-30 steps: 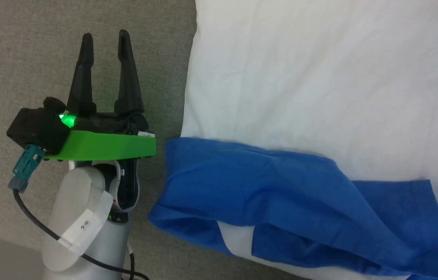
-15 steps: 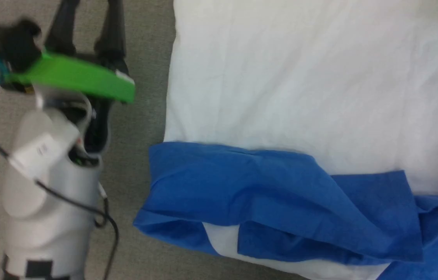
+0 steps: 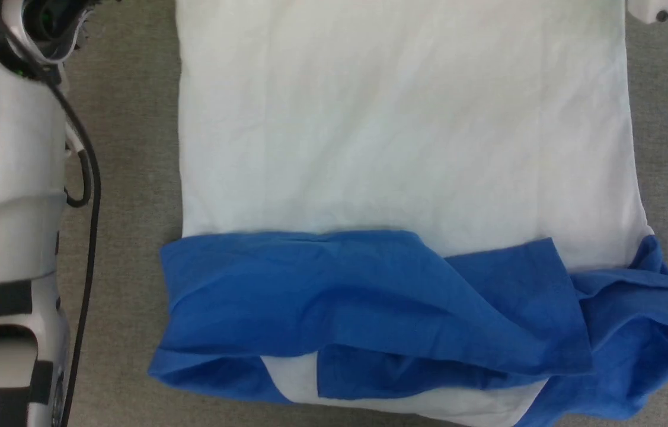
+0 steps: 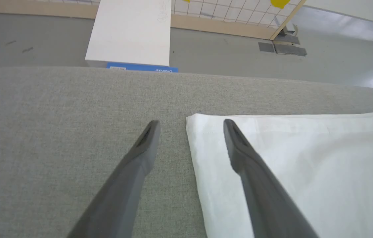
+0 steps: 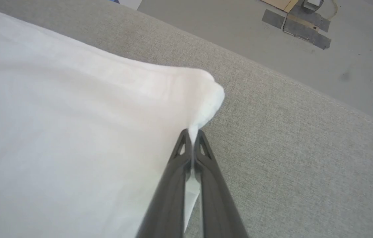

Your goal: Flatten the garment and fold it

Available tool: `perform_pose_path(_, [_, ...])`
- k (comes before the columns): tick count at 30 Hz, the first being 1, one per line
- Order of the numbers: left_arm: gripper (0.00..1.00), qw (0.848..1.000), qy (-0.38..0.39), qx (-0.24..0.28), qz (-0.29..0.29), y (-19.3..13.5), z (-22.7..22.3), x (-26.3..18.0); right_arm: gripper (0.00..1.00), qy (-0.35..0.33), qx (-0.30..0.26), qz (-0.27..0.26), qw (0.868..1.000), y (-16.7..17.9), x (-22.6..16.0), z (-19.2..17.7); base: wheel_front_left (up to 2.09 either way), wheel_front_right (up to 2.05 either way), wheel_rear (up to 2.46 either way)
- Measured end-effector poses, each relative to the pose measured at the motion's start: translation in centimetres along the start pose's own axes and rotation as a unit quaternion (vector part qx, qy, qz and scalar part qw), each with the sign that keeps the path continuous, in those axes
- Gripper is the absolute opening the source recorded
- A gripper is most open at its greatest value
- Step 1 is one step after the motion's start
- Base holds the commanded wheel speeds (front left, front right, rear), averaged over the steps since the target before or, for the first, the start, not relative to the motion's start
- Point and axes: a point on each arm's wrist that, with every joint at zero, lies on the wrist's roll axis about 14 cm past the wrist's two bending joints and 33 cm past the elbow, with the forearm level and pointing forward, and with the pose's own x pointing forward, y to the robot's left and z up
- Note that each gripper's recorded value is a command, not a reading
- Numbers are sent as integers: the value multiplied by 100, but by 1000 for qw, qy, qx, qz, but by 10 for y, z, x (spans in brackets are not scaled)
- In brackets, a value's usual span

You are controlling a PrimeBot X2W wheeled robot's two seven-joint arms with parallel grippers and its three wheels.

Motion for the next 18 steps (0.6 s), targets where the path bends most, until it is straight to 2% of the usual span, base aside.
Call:
perform_pose_path(5, [100,996,90,-2,11,-2,-28,20,0,15,-14,10,1000,3,8,-13,0,0,0])
perform_pose_path(15, [100,989,147,4,10,-4,-63,44,0,32,-25,21,999,2,22,-30,0,0,0])
perform_pose_path(16, [42,988,156,1,9,-4,-67,45,0,30,-23,23,999,2,24,-30,0,0,0])
perform_pose_path(17, [0,988,155,-4,8,-4,-67,46,0,31,-21,25,999,2,25,-31,0,0,0])
perform_pose_path(18, [0,988,151,-9,7,-3,-66,46,0,30,-21,26,999,1,26,-31,0,0,0])
